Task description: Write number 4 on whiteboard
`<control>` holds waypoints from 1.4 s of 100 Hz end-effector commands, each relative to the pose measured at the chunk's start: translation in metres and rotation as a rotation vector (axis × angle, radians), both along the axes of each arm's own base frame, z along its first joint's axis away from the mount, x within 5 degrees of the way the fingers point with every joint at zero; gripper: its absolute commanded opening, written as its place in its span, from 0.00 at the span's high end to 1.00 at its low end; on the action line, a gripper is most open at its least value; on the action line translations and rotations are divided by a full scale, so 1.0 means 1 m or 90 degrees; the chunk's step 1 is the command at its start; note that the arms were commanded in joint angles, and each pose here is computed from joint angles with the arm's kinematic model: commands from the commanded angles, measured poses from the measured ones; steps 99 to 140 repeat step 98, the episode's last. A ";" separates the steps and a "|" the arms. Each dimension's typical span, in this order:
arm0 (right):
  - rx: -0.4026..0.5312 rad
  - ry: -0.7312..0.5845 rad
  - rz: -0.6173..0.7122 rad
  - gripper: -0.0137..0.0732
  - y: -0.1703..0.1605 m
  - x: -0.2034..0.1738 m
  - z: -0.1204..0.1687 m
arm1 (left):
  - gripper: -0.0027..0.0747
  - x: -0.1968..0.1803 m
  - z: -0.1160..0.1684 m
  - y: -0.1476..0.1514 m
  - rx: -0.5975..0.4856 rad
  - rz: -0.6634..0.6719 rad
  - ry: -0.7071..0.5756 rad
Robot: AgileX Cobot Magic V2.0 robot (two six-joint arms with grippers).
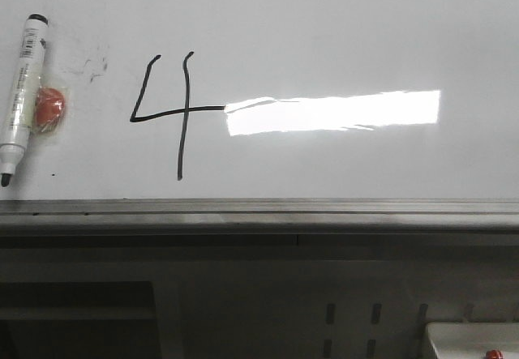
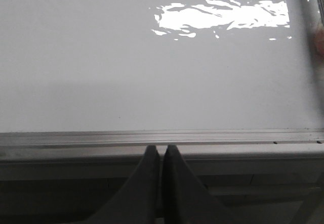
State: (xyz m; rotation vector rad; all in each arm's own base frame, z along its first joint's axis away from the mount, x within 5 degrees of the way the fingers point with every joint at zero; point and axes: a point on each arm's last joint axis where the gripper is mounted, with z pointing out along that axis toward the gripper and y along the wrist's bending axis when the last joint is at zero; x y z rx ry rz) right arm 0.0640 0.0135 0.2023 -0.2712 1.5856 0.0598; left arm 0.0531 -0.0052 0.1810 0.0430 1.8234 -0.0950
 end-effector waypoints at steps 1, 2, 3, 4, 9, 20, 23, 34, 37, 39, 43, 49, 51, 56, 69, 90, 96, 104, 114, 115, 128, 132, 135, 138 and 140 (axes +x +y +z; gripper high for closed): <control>0.014 0.022 -0.062 0.92 -0.007 -0.004 -0.011 | 0.99 0.000 -0.006 0.000 -0.010 0.001 -0.022; 0.014 0.025 -0.067 0.92 -0.007 -0.005 -0.011 | 0.99 0.000 -0.006 0.000 -0.010 0.001 -0.022; 0.014 0.023 -0.076 0.92 -0.008 -0.005 -0.011 | 0.99 0.000 -0.006 0.000 -0.010 0.001 -0.022; 0.013 0.032 -0.081 0.92 -0.009 -0.006 -0.013 | 0.99 0.000 -0.006 0.000 -0.010 0.001 -0.022; 0.012 0.049 -0.108 0.92 -0.012 -0.009 -0.017 | 0.99 0.000 -0.006 0.000 -0.010 0.001 -0.022; 0.008 0.117 -0.125 0.92 -0.013 -0.010 -0.026 | 0.99 0.000 -0.006 0.000 -0.010 0.001 -0.022; 0.007 0.135 -0.126 0.92 -0.013 -0.011 -0.029 | 0.99 0.000 -0.006 0.000 -0.010 0.001 -0.022; 0.009 0.136 -0.125 0.92 -0.013 -0.011 -0.029 | 0.99 0.000 -0.006 0.000 -0.010 0.001 -0.022; 0.009 0.136 -0.125 0.92 -0.013 -0.011 -0.029 | 0.99 0.000 -0.006 0.000 -0.010 0.001 -0.022; 0.009 0.136 -0.125 0.92 -0.013 -0.011 -0.029 | 0.99 0.000 -0.006 0.000 -0.010 0.001 -0.022; 0.009 0.136 -0.125 0.92 -0.013 -0.011 -0.029 | 0.99 0.000 -0.006 0.000 -0.010 0.001 -0.022; 0.009 0.134 -0.125 0.92 -0.013 -0.011 -0.029 | 0.99 0.000 -0.006 0.000 -0.010 0.001 -0.022; 0.009 0.134 -0.125 0.92 -0.013 -0.011 -0.029 | 0.99 0.000 -0.006 0.000 -0.010 0.001 -0.022; 0.009 0.134 -0.125 0.92 -0.013 -0.011 -0.029 | 0.99 0.000 -0.006 0.000 -0.010 0.001 -0.022; 0.009 0.134 -0.125 0.92 -0.013 -0.011 -0.029 | 0.99 0.000 -0.006 0.000 -0.010 0.001 -0.022; 0.009 0.134 -0.125 0.92 -0.013 -0.011 -0.029 | 0.99 0.000 -0.006 0.000 -0.010 0.001 -0.022; 0.009 0.134 -0.125 0.92 -0.013 -0.011 -0.029 | 0.99 0.000 -0.006 0.000 -0.010 0.001 -0.022; 0.009 0.134 -0.125 0.92 -0.013 -0.011 -0.029 | 0.99 0.000 -0.006 0.000 -0.010 0.001 -0.022; 0.009 0.134 -0.125 0.92 -0.013 -0.011 -0.029 | 0.99 0.000 -0.006 0.000 -0.010 0.001 -0.022; 0.009 0.134 -0.125 0.92 -0.013 -0.011 -0.029 | 0.99 0.000 -0.006 0.000 -0.010 0.001 -0.022; 0.009 0.134 -0.125 0.92 -0.013 -0.011 -0.029 | 0.99 0.000 -0.006 0.000 -0.010 0.001 -0.022; 0.009 0.134 -0.125 0.92 -0.013 -0.011 -0.029 | 0.99 0.000 -0.006 0.000 -0.010 0.001 -0.022; 0.009 0.134 -0.125 0.92 -0.013 -0.011 -0.029 | 0.99 0.000 -0.006 0.000 -0.010 0.001 -0.022; 0.009 0.134 -0.125 0.92 -0.013 -0.011 -0.029 | 0.99 0.000 -0.006 0.000 -0.010 0.001 -0.022; 0.009 0.134 -0.125 0.92 -0.013 -0.011 -0.029 | 0.99 0.000 -0.006 0.000 -0.010 0.001 -0.022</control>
